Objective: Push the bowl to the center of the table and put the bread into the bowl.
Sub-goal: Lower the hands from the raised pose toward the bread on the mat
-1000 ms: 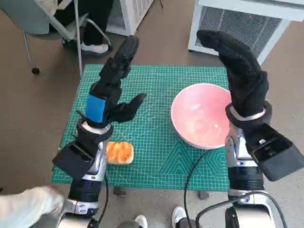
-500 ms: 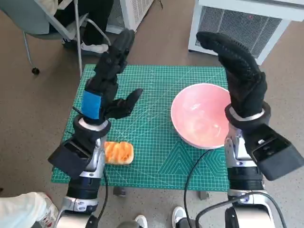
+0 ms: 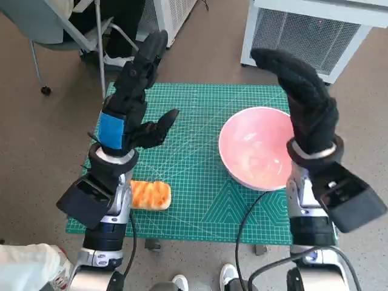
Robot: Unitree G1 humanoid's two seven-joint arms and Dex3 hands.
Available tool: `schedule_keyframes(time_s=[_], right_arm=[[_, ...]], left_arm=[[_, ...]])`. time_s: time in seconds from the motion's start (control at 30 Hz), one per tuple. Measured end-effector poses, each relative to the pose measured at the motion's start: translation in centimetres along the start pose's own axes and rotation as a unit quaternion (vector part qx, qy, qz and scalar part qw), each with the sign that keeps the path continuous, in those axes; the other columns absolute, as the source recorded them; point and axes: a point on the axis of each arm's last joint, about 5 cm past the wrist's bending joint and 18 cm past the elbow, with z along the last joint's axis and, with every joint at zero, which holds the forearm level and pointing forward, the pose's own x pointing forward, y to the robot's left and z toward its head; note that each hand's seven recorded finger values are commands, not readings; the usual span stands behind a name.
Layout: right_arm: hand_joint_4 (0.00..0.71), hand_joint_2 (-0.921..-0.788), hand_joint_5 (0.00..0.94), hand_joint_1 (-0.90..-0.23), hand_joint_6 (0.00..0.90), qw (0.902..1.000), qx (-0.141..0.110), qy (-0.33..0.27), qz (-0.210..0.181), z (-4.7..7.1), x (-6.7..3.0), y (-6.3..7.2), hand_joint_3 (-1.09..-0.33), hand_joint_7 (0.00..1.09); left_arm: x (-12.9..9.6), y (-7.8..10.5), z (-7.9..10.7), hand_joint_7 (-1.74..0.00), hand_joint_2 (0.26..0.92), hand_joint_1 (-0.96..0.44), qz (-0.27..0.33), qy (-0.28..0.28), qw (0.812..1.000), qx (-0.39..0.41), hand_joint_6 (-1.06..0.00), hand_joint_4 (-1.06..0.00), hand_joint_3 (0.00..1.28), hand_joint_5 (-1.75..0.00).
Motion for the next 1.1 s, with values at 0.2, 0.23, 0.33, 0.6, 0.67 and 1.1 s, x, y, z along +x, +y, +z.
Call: schedule_keyframes(time_s=[0.2, 0.23, 0.33, 0.6, 0.67, 1.1], right_arm=[[0.18, -0.921, 0.073, -0.527, -0.001, 0.9974, -0.046, 0.027, -0.048, -0.1, -2.05, -2.1, -0.87, 0.51], [0.18, -0.921, 0.075, -0.526, -0.001, 0.9961, -0.055, 0.036, -0.059, -0.2, -2.56, -2.5, -0.869, 0.5], [0.178, -0.921, 0.077, -0.522, -0.001, 0.9899, -0.075, 0.065, -0.102, -0.5, -4.13, -3.7, -0.87, 0.5], [0.179, -0.921, 0.08, -0.474, -0.001, 0.964, -0.101, 0.147, -0.198, -1.5, -7.65, -4.7, -0.9, 0.49], [0.177, -0.921, 0.08, -0.46, -0.001, 0.9566, -0.104, 0.167, -0.215, -1.8, -8.38, -4.6, -0.918, 0.46], [0.172, -0.921, 0.081, -0.429, -0.001, 0.9099, -0.081, 0.289, -0.286, -3.4, -11.96, -2.8, -0.977, 0.44]], left_arm=[[-0.2, 0.5, 0.0, -0.02, 0.921, -0.49, 0.005, -0.004, 1.0, -0.001, -0.35, -0.26, 0.32, 0.0], [-0.2, 0.6, 0.0, -0.02, 0.921, -0.48, 0.007, -0.005, 1.0, -0.002, -0.35, -0.26, 0.31, 0.0], [-0.3, 0.7, 0.0, -0.02, 0.921, -0.46, 0.009, -0.005, 1.0, -0.004, -0.35, -0.26, 0.29, 0.0], [-0.8, 1.0, -0.1, -0.01, 0.921, -0.43, 0.019, 0.0, 1.0, -0.014, -0.35, -0.26, 0.24, 0.0], [-0.9, 1.0, -0.1, -0.02, 0.921, -0.43, 0.019, 0.002, 1.0, -0.015, -0.36, -0.27, 0.24, -0.01], [-1.3, 1.3, 0.1, -0.02, 0.921, -0.43, 0.024, 0.008, 1.0, -0.012, -0.37, -0.28, 0.23, -0.01]])
